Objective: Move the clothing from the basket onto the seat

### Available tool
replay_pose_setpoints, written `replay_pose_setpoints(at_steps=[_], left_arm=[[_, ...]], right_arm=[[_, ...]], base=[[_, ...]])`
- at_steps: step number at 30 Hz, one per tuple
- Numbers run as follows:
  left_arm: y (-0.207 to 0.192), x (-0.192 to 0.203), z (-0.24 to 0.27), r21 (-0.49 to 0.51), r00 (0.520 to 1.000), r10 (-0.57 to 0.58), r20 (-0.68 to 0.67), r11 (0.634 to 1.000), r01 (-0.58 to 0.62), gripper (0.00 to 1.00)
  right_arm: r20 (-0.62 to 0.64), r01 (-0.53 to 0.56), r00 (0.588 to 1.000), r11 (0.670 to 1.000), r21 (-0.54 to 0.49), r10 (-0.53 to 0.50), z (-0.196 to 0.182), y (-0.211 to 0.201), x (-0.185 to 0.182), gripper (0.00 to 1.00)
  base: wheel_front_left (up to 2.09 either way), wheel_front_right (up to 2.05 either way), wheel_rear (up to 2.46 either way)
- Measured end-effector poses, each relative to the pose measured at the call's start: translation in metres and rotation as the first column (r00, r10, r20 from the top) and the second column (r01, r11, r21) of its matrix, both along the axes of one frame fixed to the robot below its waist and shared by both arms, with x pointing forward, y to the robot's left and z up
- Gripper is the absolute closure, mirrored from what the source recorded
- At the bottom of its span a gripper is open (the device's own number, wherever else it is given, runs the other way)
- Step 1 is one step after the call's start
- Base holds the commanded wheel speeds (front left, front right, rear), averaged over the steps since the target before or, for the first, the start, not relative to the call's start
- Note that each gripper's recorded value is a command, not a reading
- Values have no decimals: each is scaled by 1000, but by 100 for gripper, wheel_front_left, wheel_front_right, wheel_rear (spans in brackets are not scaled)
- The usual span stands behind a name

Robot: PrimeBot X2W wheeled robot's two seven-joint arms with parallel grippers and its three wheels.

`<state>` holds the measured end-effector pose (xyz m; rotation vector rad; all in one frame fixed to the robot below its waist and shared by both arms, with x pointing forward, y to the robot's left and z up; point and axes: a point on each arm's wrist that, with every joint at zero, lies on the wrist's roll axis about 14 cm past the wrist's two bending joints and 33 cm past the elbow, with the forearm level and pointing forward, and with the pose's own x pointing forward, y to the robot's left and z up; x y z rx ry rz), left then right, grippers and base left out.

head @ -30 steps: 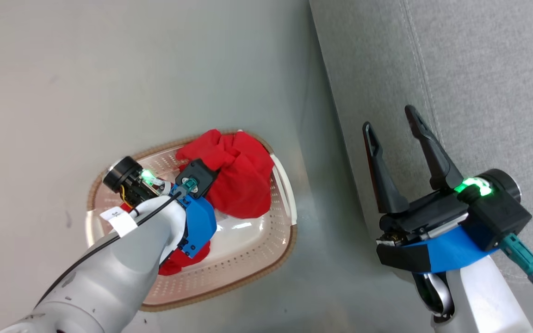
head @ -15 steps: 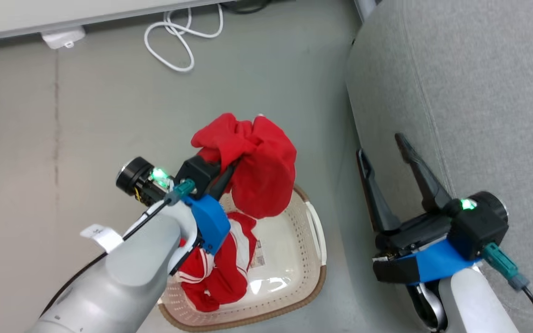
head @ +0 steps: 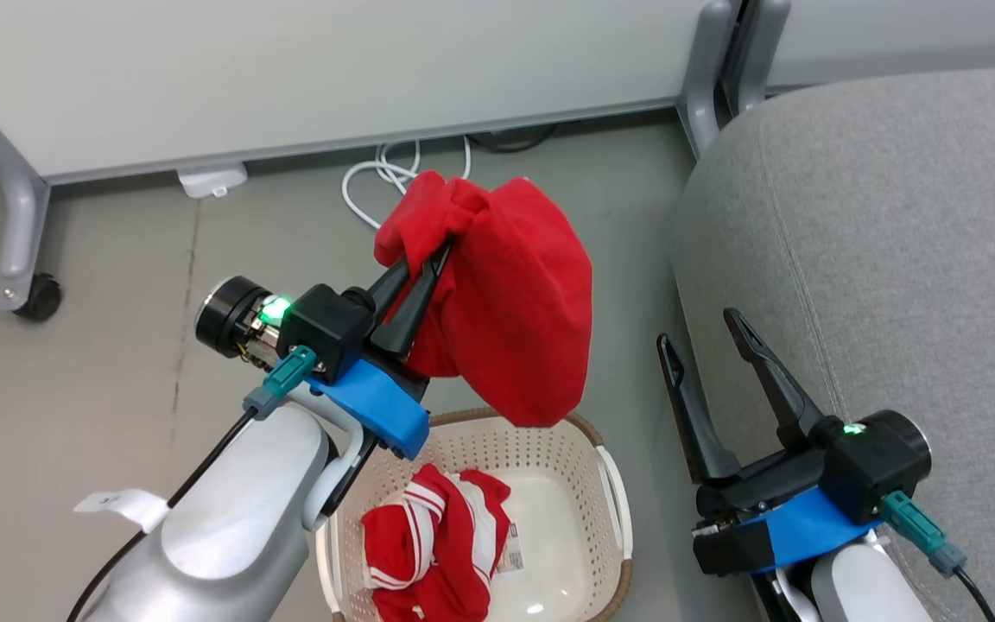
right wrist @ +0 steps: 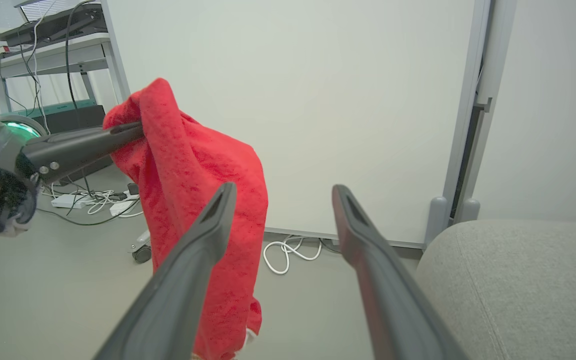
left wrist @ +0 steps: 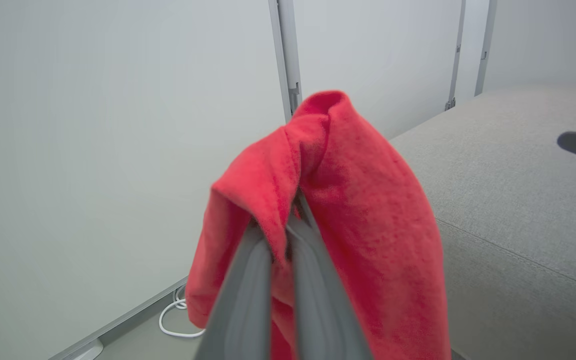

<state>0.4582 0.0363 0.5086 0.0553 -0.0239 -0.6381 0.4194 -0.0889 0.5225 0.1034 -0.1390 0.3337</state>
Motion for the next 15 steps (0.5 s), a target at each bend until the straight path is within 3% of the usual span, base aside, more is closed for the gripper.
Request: replay_pose_setpoints(at_steps=[10, 15], left_arm=[[2, -15, 84, -89, 975, 24, 223, 996, -4, 100], [-1, -23, 100, -92, 962, 17, 272, 996, 9, 100]], right_arm=[[25, -26, 999, 1000, 2, 26, 12, 9, -17, 0], [37, -42, 998, 999, 0, 42, 16, 14, -21, 0]], base=[[0, 0, 0], [0, 0, 0]])
